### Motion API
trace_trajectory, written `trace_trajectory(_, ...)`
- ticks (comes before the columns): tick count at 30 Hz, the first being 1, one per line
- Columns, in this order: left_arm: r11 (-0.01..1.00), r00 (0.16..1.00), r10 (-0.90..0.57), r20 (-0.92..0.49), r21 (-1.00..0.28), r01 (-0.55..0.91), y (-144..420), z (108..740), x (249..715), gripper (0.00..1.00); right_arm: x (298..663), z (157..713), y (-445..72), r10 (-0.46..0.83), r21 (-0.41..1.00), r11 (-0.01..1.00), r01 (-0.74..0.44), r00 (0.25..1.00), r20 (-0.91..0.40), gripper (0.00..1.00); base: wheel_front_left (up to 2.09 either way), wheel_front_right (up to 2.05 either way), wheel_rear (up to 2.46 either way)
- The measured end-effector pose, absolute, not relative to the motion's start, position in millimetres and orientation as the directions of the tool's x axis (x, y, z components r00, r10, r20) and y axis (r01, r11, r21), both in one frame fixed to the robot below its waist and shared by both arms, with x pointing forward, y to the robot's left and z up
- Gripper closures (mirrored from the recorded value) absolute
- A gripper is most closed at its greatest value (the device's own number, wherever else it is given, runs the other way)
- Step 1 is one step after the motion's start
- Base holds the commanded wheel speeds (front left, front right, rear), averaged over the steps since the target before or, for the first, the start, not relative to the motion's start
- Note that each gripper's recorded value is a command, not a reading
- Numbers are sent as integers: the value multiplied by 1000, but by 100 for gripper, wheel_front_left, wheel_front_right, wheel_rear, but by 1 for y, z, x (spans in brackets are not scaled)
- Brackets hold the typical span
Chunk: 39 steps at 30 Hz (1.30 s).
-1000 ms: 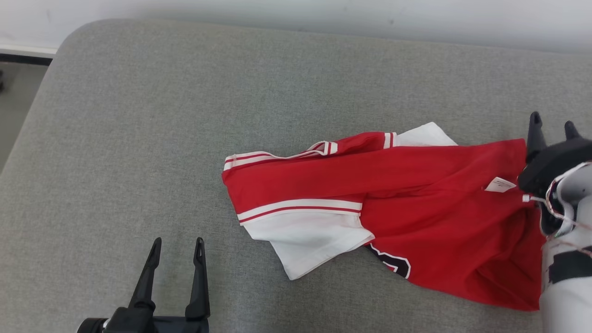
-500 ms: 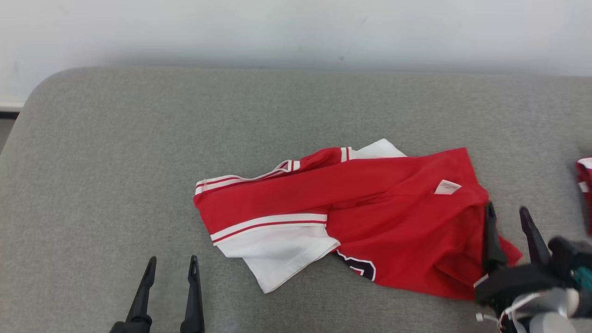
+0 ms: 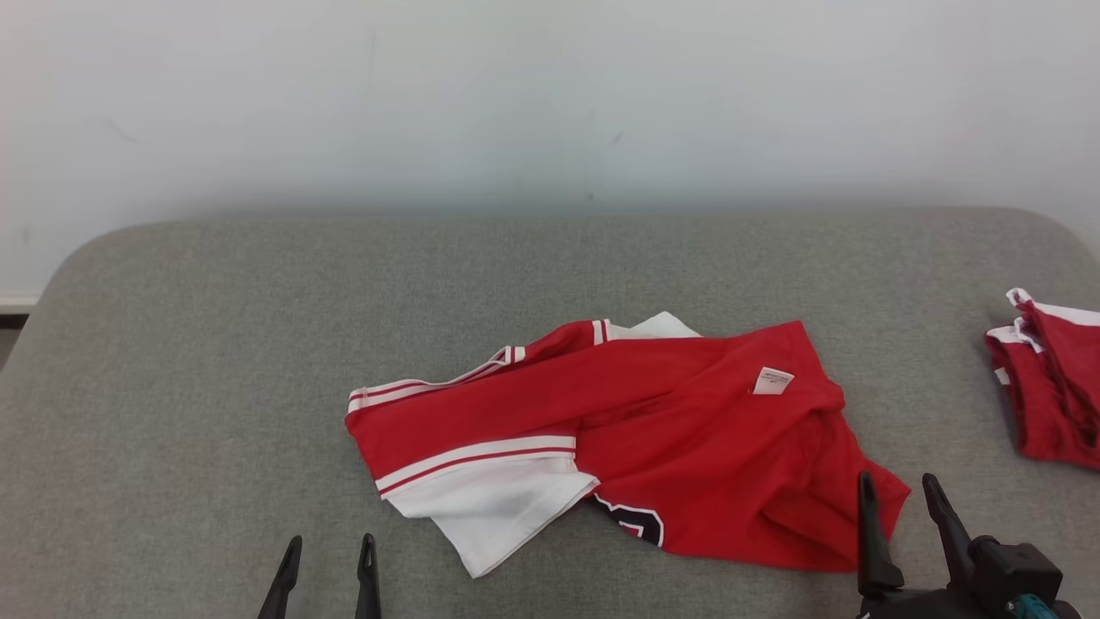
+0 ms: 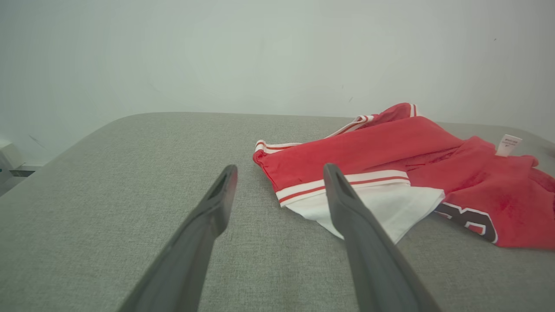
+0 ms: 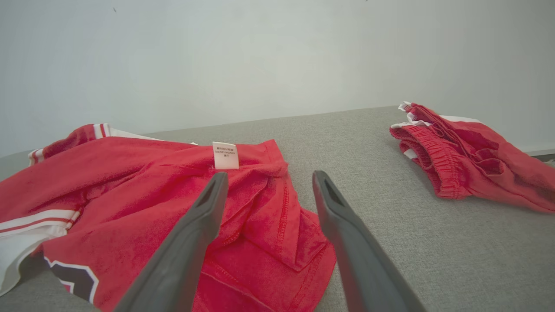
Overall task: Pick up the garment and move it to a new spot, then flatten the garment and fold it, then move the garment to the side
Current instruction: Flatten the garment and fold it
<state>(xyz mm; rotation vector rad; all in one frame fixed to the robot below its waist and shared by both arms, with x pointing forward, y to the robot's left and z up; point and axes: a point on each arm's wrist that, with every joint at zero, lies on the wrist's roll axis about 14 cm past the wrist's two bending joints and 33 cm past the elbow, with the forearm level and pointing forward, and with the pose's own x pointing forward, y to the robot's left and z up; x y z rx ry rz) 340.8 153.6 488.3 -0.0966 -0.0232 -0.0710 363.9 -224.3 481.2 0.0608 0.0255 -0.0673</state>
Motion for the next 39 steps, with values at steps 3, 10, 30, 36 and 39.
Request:
trace_trajectory(3,992,997,-77,31,-95,79,152,490,338,0,360,485,-222,-60,70,996,61,998,-14,0,0,0,0)
trace_trajectory(10,991,995,-95,25,-96,97,146,487,338,0,355,492,-225,-70,78,994,70,998,3,0,0,0,0)
trace_trajectory(30,982,993,-115,-19,-156,111,139,474,338,0,354,492,-221,-60,85,995,60,998,2,0,0,0,0)
trace_trajectory(36,936,954,-242,-176,-301,182,101,440,343,0,355,492,-219,-54,82,995,54,999,-6,0,0,0,0)
trace_trajectory(39,929,922,-268,-279,-329,171,91,423,349,0,356,494,-218,-49,81,995,49,999,-3,0,0,0,0)
